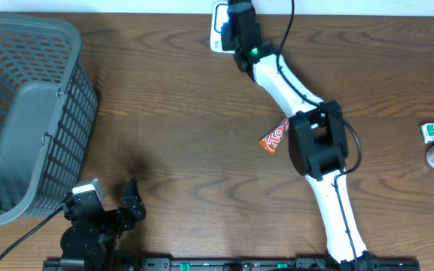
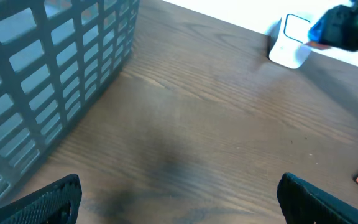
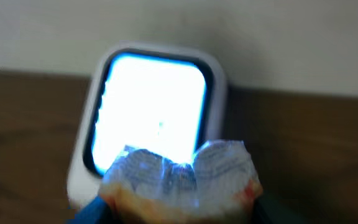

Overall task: Scan the item barcode
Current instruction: 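Hold the orange packet under the scanner with the right gripper, then carry the orange packet to the right edge beside the Panadol box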

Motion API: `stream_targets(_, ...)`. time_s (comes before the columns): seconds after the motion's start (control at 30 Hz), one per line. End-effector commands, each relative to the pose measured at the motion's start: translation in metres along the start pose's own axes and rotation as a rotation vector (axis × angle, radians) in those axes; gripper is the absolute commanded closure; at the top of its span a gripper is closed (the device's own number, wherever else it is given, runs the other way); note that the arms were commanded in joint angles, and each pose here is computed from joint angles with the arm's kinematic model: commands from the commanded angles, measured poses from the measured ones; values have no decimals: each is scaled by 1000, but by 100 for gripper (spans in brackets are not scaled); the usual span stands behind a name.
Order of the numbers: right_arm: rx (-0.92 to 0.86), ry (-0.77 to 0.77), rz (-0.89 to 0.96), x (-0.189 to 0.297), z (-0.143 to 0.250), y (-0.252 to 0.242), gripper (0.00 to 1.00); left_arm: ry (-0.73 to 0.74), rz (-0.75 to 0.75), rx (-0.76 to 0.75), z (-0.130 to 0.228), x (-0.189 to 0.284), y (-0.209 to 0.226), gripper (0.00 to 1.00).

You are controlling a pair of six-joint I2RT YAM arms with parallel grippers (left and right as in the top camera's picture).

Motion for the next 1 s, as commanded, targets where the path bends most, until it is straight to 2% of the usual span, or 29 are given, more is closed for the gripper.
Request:
stream_targets(0.0, -27, -78, 36, 90, -78, -28, 57, 0, 5, -15, 0, 0, -1, 2)
stream_targets(0.13, -56, 71, 87, 149, -76, -66, 58, 0, 5, -15, 0, 0, -1, 2)
stream_targets(0.27, -138, 227, 199, 200, -59, -127, 55, 0, 5, -15, 0, 0, -1, 2)
stream_targets(0.43, -301, 463, 463, 236, -10, -230, 58, 0, 5, -15, 0, 0, -1, 2)
stream_targets(0.53, -448, 599, 576, 250, 28, -282, 57, 0, 5, -15, 0, 0, -1, 2)
stream_targets(0.7, -618, 715, 700, 258, 87, -347, 57, 0, 5, -15, 0, 0, -1, 2)
stream_targets(0.87, -744, 801, 780, 257, 155, -390, 58, 0, 5, -15, 0, 0, -1, 2)
stream_targets(0.97, -796, 822, 803, 253, 191, -404, 53, 1, 6, -15, 0, 0, -1, 2)
Point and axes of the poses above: each gripper's point midway between its finger pads, its own x axis back along the fingers, its own y axis along the line the jaws close on, z = x × y, the point moved 5 cm from there along x, back along the fingers, and after that the axes turned 5 degrees about x, right-handed, at the moved point
